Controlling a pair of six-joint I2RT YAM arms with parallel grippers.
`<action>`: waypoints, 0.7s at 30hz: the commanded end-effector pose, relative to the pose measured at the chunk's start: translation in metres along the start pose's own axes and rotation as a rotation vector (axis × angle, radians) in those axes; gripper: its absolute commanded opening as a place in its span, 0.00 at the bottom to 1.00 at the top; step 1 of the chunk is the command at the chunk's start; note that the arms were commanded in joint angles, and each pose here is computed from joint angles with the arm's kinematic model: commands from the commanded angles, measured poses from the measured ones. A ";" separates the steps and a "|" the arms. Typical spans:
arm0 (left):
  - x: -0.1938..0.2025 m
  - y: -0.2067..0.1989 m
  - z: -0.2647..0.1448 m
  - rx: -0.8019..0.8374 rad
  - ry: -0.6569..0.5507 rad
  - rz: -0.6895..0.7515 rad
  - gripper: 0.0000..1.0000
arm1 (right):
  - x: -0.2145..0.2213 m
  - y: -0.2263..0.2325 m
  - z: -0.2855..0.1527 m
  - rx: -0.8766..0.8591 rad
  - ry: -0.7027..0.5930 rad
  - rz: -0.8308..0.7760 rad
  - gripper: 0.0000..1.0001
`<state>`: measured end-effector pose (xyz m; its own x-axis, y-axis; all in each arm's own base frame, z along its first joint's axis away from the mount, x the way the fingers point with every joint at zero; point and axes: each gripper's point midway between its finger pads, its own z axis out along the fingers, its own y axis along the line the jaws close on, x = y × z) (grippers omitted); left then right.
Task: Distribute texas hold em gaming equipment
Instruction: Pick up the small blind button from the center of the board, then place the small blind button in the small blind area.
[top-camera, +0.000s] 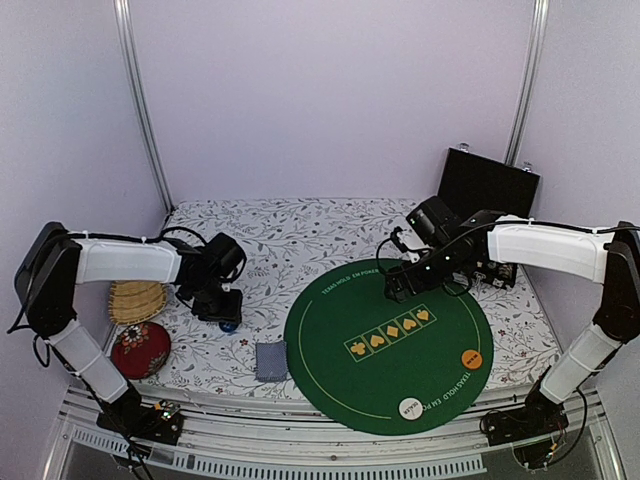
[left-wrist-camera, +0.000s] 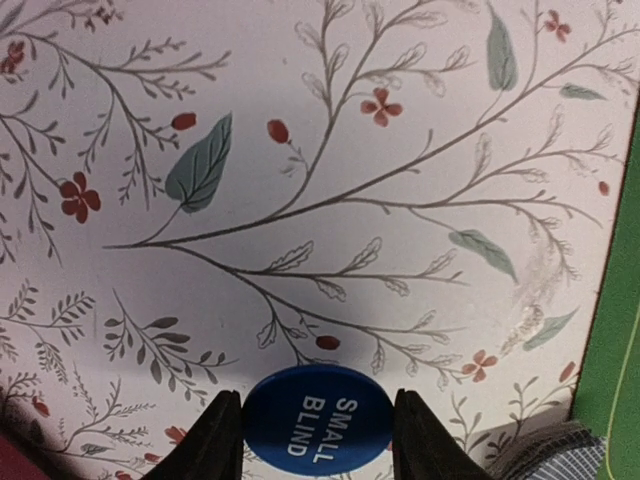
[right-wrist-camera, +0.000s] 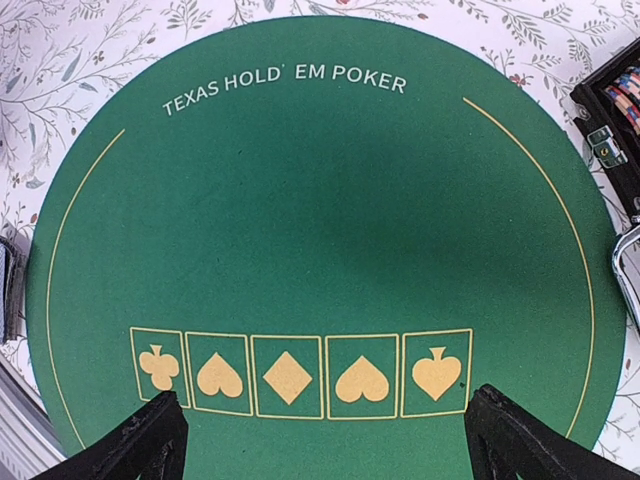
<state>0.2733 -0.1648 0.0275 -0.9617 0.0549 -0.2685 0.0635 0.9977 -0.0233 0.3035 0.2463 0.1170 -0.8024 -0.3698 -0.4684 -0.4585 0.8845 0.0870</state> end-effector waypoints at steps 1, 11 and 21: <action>-0.015 -0.010 -0.023 0.019 -0.047 0.041 0.45 | -0.005 -0.005 -0.004 0.018 -0.014 0.016 0.99; -0.052 -0.130 -0.021 0.191 -0.130 0.269 0.45 | 0.001 -0.028 -0.017 0.096 -0.025 0.104 0.99; -0.066 -0.193 0.037 0.201 -0.090 0.401 0.46 | 0.092 -0.088 -0.035 0.148 0.158 0.462 0.99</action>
<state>0.3302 -0.3482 0.0153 -0.8473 0.3840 -0.3669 0.4387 0.8954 -0.0761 0.2968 0.1546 0.1183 -0.9054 -0.0936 -0.4142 -0.1443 0.9852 0.0928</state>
